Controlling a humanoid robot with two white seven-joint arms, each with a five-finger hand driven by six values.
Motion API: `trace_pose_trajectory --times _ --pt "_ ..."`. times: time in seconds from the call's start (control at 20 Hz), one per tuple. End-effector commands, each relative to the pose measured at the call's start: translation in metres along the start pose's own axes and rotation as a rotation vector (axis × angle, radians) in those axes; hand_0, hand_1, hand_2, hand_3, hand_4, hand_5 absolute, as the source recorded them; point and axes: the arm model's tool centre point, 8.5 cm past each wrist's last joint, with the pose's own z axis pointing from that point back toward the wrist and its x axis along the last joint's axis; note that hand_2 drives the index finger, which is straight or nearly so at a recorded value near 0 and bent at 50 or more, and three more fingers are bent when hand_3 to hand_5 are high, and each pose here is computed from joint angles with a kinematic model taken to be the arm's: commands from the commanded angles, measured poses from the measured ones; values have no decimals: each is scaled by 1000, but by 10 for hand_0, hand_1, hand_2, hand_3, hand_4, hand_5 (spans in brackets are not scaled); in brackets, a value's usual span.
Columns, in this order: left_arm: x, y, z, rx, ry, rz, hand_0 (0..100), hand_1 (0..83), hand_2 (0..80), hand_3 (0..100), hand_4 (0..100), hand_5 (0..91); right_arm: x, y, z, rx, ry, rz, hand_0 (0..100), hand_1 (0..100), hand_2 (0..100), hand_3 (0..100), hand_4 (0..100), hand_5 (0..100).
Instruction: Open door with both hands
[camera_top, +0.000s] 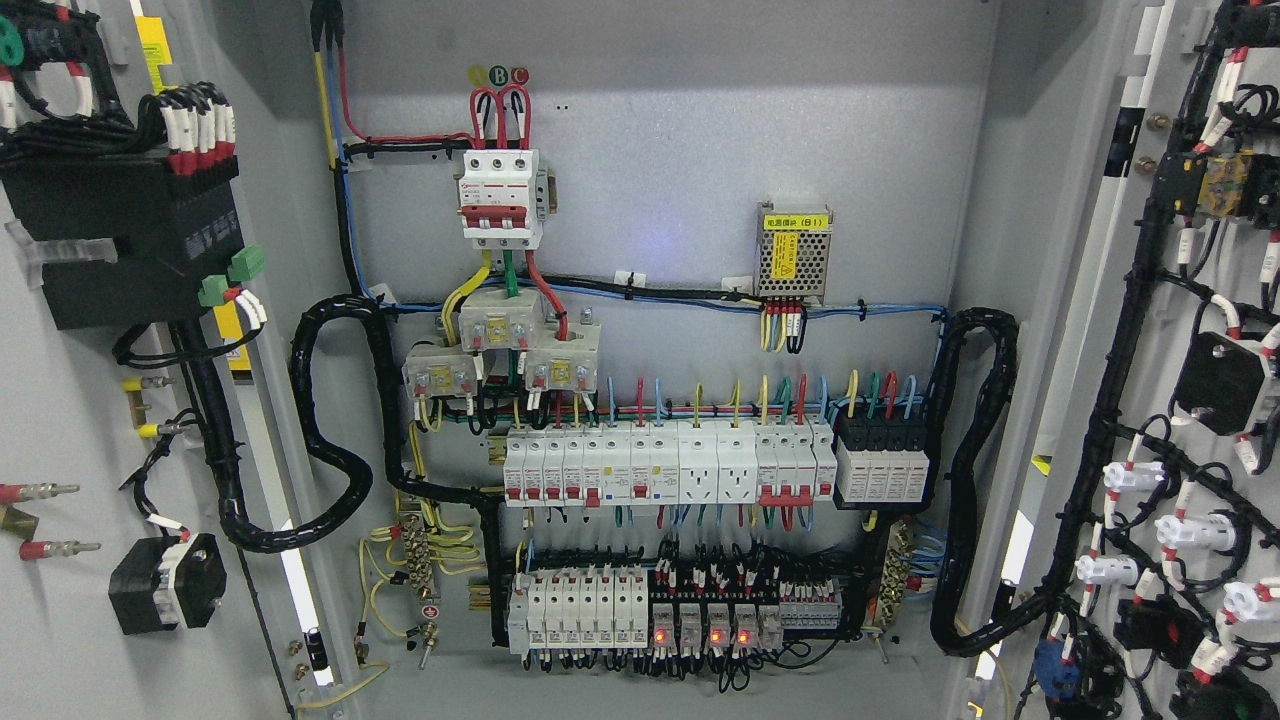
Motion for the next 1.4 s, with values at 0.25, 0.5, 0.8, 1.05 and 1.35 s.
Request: trace_pose_trajectory --times 0.25,0.5,0.8,1.05,1.35 --pt "107 -29 31 -157 -488 -9 0 0 0 0 0 0 -7 -2 184 -466 -96 175 213 146 0 0 0 0" --pt "170 1 77 -140 -742 94 0 0 0 0 0 0 -22 36 245 -569 -90 246 213 146 0 0 0 0" --pt "198 -26 154 -347 -931 -17 0 0 0 0 0 0 -19 74 298 -673 -126 335 213 146 0 0 0 0" --pt "214 -32 211 -372 -1096 -49 0 0 0 0 0 0 11 87 317 -728 -198 432 213 145 0 0 0 0" --pt "229 -30 257 -332 -1238 -166 0 0 0 0 0 0 57 83 333 -766 -311 539 213 146 0 0 0 0"
